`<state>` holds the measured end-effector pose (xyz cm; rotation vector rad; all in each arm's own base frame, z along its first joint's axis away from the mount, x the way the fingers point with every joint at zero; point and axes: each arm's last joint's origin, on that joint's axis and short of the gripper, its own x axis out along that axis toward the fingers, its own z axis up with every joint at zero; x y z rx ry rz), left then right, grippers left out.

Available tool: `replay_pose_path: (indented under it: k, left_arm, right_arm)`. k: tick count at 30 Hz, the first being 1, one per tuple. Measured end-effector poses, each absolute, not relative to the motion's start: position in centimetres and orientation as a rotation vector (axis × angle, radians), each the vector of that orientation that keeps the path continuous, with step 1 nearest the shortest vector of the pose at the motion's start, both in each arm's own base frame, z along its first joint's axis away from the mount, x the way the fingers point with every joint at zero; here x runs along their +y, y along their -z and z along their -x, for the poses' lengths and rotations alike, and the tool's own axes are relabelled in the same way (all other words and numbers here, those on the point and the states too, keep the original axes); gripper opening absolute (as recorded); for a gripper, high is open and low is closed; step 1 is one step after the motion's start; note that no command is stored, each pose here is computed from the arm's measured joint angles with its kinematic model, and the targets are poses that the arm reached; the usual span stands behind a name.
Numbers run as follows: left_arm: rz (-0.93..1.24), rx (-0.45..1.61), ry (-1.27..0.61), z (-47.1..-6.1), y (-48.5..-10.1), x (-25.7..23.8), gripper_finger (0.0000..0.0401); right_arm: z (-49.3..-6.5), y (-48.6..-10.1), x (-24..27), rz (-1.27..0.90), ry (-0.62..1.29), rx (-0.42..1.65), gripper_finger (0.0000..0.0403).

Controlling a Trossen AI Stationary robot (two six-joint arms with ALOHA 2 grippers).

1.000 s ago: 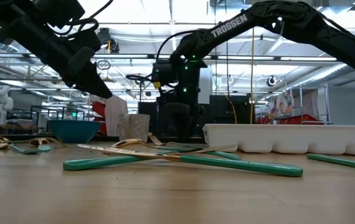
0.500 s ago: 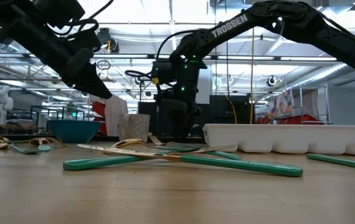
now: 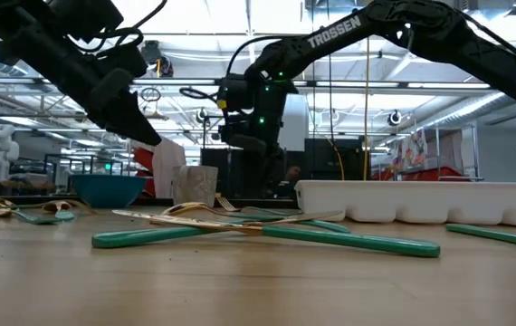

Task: Sort silverware
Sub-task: Put the green fork into the white silverware organizer

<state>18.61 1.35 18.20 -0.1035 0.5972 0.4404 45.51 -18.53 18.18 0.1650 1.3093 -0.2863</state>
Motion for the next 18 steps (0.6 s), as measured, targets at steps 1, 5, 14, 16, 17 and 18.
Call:
replay_pose_path:
  k: [1,5,14,16,17,18]
  left_arm:
    - [0.103,0.597,-0.440,-18.6,-18.2,1.4,0.0115]
    - [0.104,0.597,-0.440,-18.6,-18.2,1.4,0.0115]
    - [0.104,0.616,-0.440,-18.5,-18.1,1.3,0.0115]
    - [0.102,0.622,-0.440,-18.5,-18.0,1.3,0.0115]
    - [0.101,0.626,-0.440,-18.4,-18.0,1.3,0.0115]
    - [0.101,0.631,-0.440,-18.4,-17.9,1.3,0.0115]
  right_arm:
    - [-45.4,-18.4,-18.6,-0.136,0.286,1.324,0.0254]
    - [-45.5,-19.8,-19.4,-0.080,0.312,1.299,0.0254]
    - [-46.0,-18.9,-19.2,-0.101,0.283,1.304,0.0254]
    - [-46.2,-17.5,-18.9,-0.106,0.271,1.341,0.0254]
    - [-46.4,-16.9,-18.7,-0.107,0.265,1.356,0.0254]
    - [-46.4,-16.4,-18.5,-0.108,0.259,1.371,0.0254]
